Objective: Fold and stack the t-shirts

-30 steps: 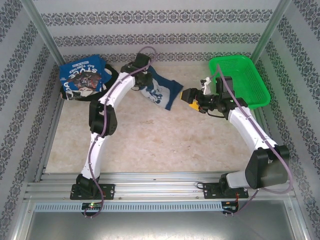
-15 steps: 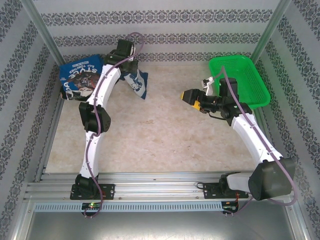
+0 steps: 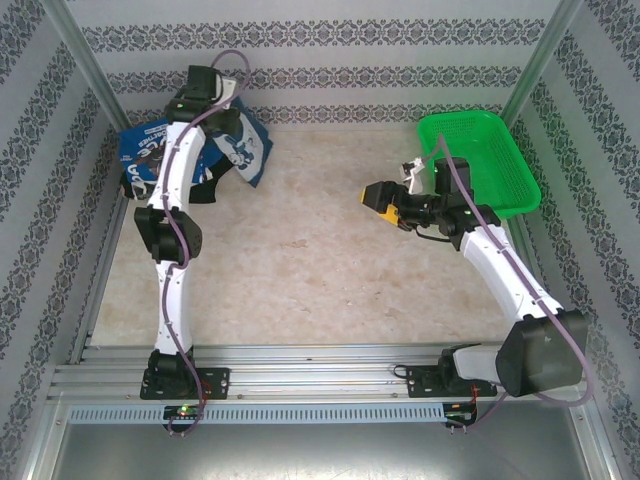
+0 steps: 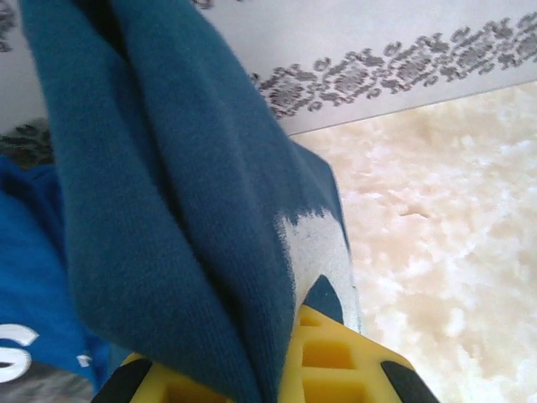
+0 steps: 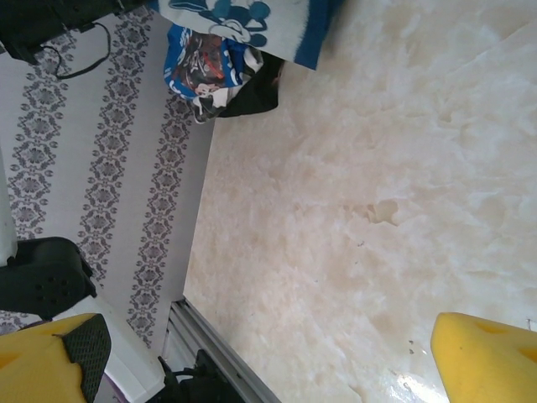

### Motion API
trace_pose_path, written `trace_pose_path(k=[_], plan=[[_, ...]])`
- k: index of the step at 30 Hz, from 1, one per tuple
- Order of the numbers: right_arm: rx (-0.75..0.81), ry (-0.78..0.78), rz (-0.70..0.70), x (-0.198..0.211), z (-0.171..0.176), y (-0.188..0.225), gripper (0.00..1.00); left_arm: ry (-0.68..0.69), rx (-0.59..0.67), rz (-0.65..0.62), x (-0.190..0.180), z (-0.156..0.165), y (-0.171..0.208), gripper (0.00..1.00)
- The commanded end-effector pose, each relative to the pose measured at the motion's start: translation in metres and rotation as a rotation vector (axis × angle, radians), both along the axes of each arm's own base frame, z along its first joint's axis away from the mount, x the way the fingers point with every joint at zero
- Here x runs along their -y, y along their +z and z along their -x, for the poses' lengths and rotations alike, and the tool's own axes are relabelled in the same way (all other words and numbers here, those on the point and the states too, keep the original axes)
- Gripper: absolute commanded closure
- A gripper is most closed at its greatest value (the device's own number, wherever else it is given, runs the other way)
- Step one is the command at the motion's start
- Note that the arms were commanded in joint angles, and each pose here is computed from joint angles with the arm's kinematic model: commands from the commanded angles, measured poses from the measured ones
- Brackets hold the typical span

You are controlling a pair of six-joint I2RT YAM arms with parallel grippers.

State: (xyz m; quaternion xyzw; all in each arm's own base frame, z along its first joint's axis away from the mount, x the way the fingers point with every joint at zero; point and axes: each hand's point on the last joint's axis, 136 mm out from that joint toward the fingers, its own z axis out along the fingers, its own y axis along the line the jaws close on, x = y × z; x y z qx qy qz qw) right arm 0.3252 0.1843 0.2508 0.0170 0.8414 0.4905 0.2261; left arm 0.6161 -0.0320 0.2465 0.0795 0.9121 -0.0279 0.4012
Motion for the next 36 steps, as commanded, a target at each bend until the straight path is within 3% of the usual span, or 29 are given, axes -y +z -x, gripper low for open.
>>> trace_pose_path(k=[1, 6, 15, 20, 25, 26, 30, 32, 33, 36], plan=[[-0.007, 0.028, 0.004, -0.007, 0.000, 0.004, 0.02, -0.020, 0.247, 0.019, -0.030, 0.002, 0.095, 1.00], [-0.033, 0.034, 0.008, -0.012, -0.007, -0.001, 0.02, 0.042, 0.327, 0.090, -0.093, 0.007, 0.123, 1.00], [-0.092, 0.078, 0.019, -0.033, -0.022, -0.010, 0.02, 0.162, 0.374, 0.243, -0.205, 0.028, 0.127, 1.00], [-0.106, 0.103, 0.019, -0.048, -0.033, -0.009, 0.02, 0.225, 0.316, 0.381, -0.246, 0.026, 0.081, 1.00], [-0.112, 0.126, 0.025, -0.062, -0.045, -0.006, 0.02, 0.258, 0.214, 0.460, -0.254, 0.018, 0.022, 1.00], [-0.116, 0.131, 0.028, -0.065, -0.046, -0.006, 0.02, 0.279, 0.192, 0.473, -0.257, 0.016, 0.008, 0.95], [-0.117, 0.148, 0.026, -0.076, -0.048, -0.005, 0.02, 0.454, 0.098, 0.469, -0.288, 0.024, -0.037, 0.47], [-0.109, 0.154, 0.036, -0.078, -0.048, -0.005, 0.02, 0.506, 0.096, 0.486, -0.300, 0.030, -0.038, 0.10], [-0.106, 0.152, 0.047, -0.077, -0.047, -0.006, 0.02, 0.548, 0.100, 0.476, -0.306, 0.033, -0.033, 0.02], [-0.089, 0.134, 0.069, -0.069, -0.050, -0.004, 0.02, 0.552, 0.159, 0.447, -0.305, 0.040, 0.007, 0.00]])
